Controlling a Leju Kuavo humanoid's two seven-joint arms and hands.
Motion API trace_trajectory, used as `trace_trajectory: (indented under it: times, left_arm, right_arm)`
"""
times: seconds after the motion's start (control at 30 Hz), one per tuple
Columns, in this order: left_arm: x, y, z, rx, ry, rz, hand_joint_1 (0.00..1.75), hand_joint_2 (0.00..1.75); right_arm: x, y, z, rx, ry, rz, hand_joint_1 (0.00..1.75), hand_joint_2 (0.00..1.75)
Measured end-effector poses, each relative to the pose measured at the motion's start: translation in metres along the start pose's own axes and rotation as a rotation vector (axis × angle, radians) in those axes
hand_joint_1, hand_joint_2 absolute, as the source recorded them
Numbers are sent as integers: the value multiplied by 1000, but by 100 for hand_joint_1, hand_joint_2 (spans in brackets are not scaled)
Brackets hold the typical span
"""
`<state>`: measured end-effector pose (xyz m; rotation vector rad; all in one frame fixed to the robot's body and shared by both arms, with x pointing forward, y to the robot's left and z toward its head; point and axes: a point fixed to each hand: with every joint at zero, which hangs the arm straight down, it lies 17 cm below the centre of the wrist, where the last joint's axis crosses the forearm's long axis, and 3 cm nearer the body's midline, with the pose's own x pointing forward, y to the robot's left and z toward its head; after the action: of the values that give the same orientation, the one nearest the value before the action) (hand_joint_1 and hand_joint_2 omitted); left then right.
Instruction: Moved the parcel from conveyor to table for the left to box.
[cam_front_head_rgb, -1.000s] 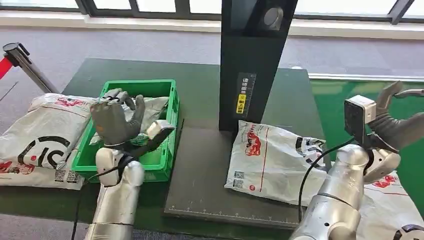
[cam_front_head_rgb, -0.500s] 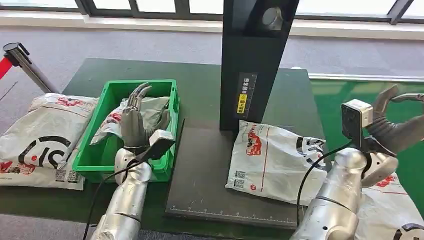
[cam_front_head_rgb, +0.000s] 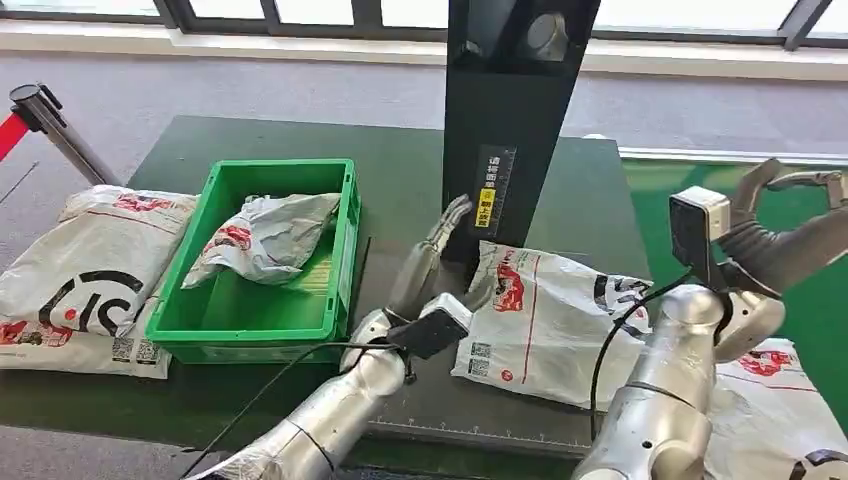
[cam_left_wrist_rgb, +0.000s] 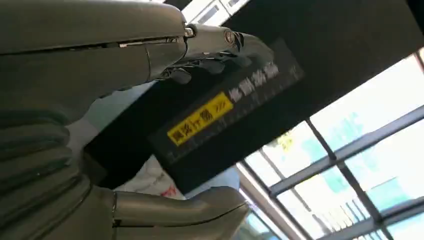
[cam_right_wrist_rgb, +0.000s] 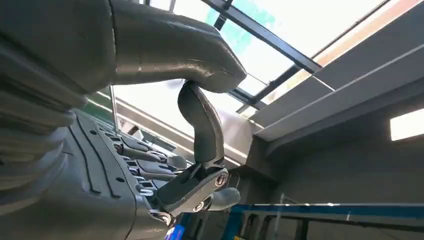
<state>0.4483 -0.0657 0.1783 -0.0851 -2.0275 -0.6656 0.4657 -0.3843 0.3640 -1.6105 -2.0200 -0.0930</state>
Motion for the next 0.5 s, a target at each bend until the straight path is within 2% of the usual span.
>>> trace_trajectory:
  times: [0.03, 0.23, 0.43, 0.5]
  left_arm:
    - [-2, -6, 1, -19, 13, 0, 0, 175]
    - [-22, -49, 17, -165, 118, -29, 0, 175]
    - [-28, -63, 25, -220, 131, -63, 0, 175]
    - [-40, -67, 29, -243, 181, -108, 0, 175]
  right_arm:
    - [0, 1, 0, 3, 0, -1, 0, 175]
    - [3, 5, -2, 5, 1, -11, 0, 175]
    - [3, 8, -1, 13, 4, -15, 0, 175]
    - [3, 9, -1, 14, 4, -16, 0, 175]
